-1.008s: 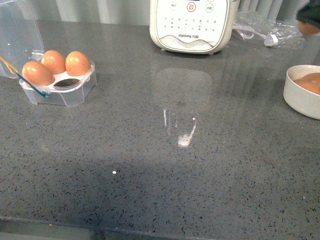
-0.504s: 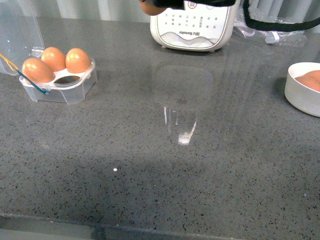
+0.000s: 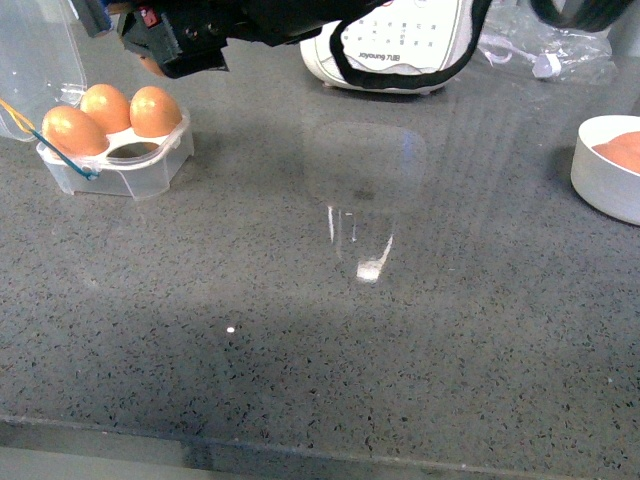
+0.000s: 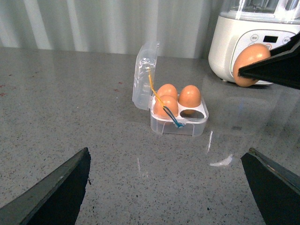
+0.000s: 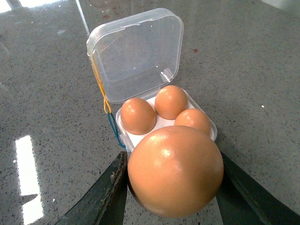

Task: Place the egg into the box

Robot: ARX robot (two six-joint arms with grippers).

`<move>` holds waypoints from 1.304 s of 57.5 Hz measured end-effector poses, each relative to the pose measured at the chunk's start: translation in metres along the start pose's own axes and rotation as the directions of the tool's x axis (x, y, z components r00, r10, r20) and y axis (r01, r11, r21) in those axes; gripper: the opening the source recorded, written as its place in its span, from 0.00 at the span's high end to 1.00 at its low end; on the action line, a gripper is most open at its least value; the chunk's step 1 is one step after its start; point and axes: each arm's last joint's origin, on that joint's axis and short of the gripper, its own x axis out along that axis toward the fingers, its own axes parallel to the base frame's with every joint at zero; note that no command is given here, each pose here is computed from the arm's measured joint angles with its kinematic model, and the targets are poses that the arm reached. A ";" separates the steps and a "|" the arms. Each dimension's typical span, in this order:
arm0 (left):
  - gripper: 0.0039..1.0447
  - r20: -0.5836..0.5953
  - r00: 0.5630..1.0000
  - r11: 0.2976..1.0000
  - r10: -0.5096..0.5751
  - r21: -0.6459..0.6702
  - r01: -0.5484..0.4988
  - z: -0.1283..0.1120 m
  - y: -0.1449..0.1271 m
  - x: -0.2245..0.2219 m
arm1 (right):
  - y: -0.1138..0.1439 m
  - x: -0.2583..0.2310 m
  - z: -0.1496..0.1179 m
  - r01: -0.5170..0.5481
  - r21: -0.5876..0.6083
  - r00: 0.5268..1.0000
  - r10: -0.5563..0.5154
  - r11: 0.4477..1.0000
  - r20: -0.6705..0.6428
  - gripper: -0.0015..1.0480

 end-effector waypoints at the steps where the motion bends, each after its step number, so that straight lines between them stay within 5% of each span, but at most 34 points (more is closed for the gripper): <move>1: 0.06 0.000 1.000 1.000 0.000 0.000 0.000 0.000 0.000 0.000 | 0.000 0.001 0.000 -0.001 0.000 1.000 0.001 1.000 -0.002 0.57; 58: 0.06 0.000 1.000 1.000 0.000 0.000 0.000 0.000 0.000 0.000 | -0.002 0.068 -0.005 -0.032 -0.006 0.995 0.031 0.999 -0.098 0.56; 73: 0.06 0.000 1.000 1.000 0.000 0.000 0.000 0.000 0.000 0.000 | -0.002 0.069 -0.004 -0.043 -0.006 0.996 0.042 0.999 -0.082 0.06; 75: 0.06 0.000 1.000 1.000 0.000 0.000 0.000 0.000 0.000 0.000 | -0.001 0.068 -0.004 -0.044 -0.006 0.996 0.043 0.999 -0.078 0.06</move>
